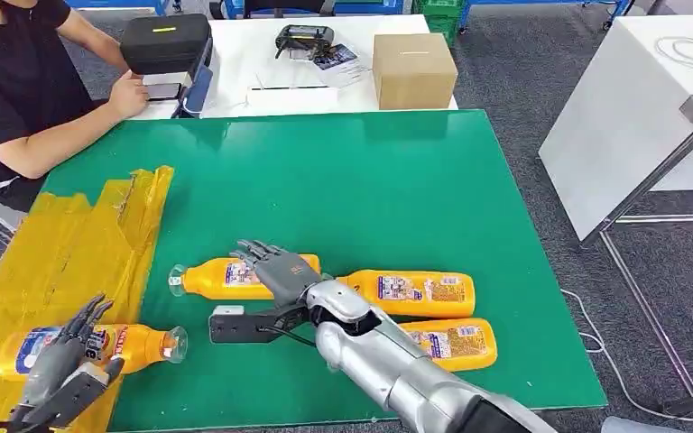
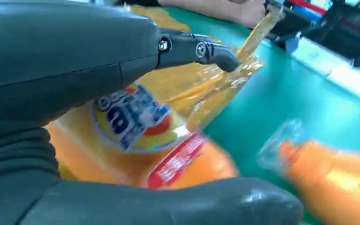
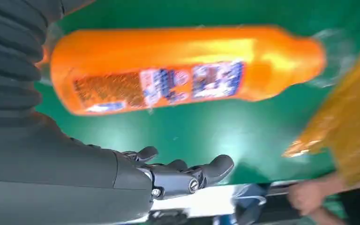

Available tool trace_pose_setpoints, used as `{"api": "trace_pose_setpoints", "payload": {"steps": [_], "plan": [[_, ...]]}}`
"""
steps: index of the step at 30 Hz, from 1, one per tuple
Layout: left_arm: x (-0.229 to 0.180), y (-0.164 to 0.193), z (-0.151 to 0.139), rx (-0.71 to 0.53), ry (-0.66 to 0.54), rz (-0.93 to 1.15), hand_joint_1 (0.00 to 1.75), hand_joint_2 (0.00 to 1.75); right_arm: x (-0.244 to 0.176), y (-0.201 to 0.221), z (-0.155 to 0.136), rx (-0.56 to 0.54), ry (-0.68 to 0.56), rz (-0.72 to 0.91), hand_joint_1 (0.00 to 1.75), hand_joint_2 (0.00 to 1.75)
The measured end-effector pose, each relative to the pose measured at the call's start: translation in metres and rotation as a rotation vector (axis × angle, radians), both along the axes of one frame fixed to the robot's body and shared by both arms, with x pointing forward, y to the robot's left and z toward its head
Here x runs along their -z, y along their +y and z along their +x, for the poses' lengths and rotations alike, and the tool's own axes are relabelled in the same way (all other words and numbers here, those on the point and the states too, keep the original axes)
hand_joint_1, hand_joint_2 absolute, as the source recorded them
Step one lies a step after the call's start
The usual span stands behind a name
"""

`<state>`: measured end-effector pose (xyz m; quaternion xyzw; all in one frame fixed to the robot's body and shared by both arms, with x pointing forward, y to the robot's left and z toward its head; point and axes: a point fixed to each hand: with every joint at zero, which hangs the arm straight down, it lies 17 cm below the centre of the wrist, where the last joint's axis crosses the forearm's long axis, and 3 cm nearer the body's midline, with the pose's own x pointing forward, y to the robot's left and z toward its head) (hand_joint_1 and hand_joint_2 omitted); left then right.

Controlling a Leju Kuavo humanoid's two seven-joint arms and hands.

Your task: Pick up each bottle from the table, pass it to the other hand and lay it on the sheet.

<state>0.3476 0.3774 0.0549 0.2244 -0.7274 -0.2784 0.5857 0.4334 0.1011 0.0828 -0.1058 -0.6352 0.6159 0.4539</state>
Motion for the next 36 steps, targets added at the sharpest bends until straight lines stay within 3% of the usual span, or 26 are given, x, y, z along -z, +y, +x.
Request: {"api": "trace_pose_setpoints", "payload": {"steps": [6,16,26,27,28,36], "plan": [[-0.044,-0.011,0.009,0.009,-0.116,-0.273,0.0,0.0,0.025,-0.025,0.015,0.08,0.008,-0.125,0.0,1.75],[-0.063,-0.028,0.015,0.029,-0.172,-0.316,0.0,0.0,0.054,-0.053,0.024,0.134,0.06,-0.262,0.0,1.75],[-0.071,-0.045,0.023,0.066,-0.189,-0.325,0.0,0.0,0.07,-0.059,0.018,0.107,0.118,-0.35,0.0,1.75],[-0.073,-0.047,0.025,0.072,-0.193,-0.326,0.0,0.0,0.07,-0.06,0.019,0.104,0.12,-0.358,0.49,1.75],[-0.074,-0.049,0.027,0.076,-0.196,-0.327,0.0,0.0,0.07,-0.06,0.019,0.103,0.122,-0.363,1.75,1.75],[-0.081,-0.068,0.04,0.123,-0.207,-0.338,0.0,0.0,0.079,-0.065,0.015,0.08,0.16,-0.394,1.75,1.75]]}}
